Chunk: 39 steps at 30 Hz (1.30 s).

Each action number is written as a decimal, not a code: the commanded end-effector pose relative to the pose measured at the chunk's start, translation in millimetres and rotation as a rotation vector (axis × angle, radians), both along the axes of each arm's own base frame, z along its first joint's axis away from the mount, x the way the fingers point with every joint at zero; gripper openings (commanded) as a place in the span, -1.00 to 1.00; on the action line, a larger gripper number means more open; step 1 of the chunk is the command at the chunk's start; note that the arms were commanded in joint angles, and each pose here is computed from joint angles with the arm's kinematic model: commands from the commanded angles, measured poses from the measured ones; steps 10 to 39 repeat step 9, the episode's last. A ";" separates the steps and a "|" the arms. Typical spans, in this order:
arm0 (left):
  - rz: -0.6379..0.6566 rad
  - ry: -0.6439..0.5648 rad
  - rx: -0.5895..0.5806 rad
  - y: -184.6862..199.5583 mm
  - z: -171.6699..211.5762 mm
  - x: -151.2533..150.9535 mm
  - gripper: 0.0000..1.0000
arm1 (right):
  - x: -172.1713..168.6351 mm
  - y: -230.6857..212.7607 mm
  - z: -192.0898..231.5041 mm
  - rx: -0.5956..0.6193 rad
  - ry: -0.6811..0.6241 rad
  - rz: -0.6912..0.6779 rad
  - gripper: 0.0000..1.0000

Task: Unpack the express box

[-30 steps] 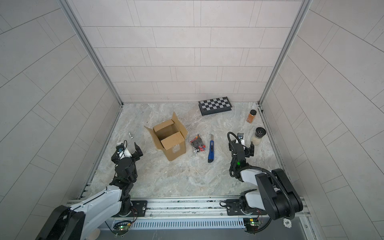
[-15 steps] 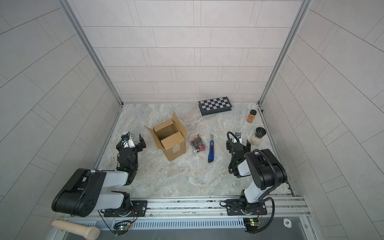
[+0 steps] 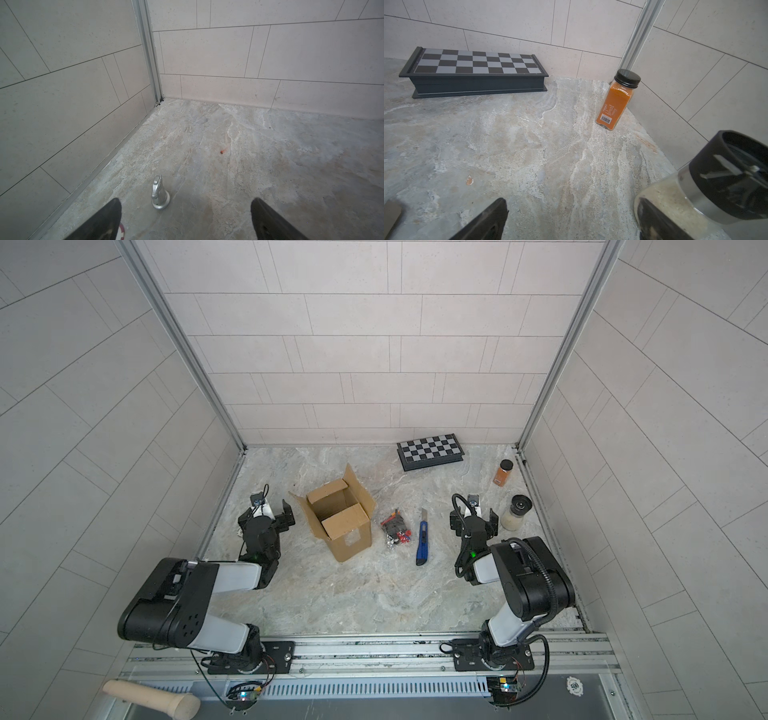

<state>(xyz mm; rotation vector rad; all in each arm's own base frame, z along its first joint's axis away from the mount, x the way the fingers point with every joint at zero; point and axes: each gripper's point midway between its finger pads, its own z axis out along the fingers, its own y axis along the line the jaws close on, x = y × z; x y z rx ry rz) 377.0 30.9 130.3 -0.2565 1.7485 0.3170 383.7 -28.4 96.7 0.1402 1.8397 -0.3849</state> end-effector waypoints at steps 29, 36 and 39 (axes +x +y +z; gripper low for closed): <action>0.012 0.017 0.008 0.6 -1.7 0.2 1.00 | 1.1 0.2 -1.4 -0.015 0.019 0.006 0.99; 0.012 0.017 0.008 0.6 -1.7 0.2 1.00 | 1.1 0.2 -1.4 -0.015 0.019 0.006 0.99; 0.012 0.017 0.008 0.6 -1.7 0.2 1.00 | 1.1 0.2 -1.4 -0.015 0.019 0.006 0.99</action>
